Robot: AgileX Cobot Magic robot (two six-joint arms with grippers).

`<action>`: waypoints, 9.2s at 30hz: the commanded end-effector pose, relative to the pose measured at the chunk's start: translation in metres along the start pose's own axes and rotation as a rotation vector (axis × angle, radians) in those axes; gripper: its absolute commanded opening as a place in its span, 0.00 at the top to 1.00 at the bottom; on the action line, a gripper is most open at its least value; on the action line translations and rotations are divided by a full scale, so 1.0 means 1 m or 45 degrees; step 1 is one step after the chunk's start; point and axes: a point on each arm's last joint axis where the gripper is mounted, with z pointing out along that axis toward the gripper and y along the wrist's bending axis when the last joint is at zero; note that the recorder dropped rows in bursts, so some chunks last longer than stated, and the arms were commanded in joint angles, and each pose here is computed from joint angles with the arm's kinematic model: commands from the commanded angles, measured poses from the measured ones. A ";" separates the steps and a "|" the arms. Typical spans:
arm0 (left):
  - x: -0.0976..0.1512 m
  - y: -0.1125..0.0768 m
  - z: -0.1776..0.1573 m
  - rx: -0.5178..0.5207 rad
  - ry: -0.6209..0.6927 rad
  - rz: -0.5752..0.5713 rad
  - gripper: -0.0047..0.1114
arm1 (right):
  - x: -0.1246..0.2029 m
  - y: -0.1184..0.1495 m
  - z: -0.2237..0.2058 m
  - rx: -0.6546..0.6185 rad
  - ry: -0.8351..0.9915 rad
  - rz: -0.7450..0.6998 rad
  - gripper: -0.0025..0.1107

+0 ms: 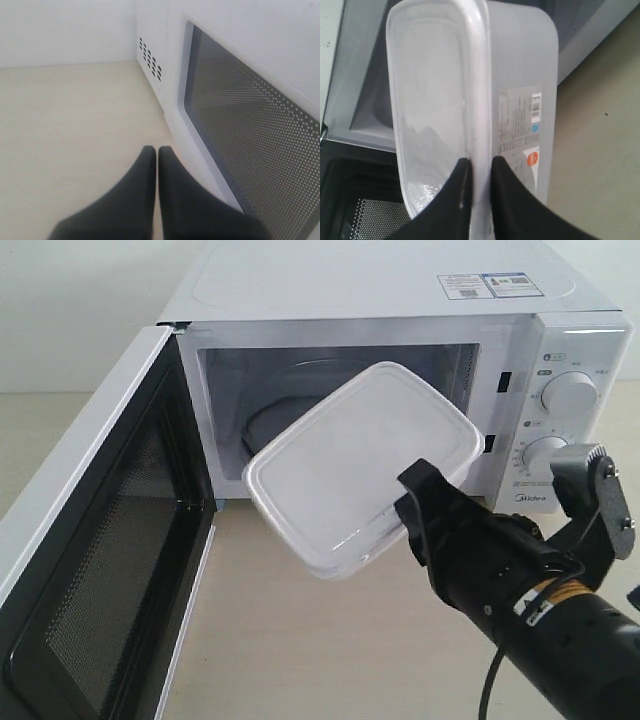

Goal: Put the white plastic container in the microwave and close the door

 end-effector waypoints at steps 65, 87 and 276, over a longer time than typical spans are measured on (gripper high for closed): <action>0.001 0.000 0.000 -0.004 0.000 -0.010 0.93 | 0.025 0.011 0.129 -0.141 -0.198 0.051 0.64; 0.001 0.000 0.000 -0.004 0.000 -0.010 0.93 | 0.049 0.001 0.128 -0.169 0.015 -1.578 0.98; 0.001 0.000 0.000 -0.004 0.000 -0.011 0.93 | -0.087 -0.055 -0.166 -0.097 -0.460 -1.270 0.98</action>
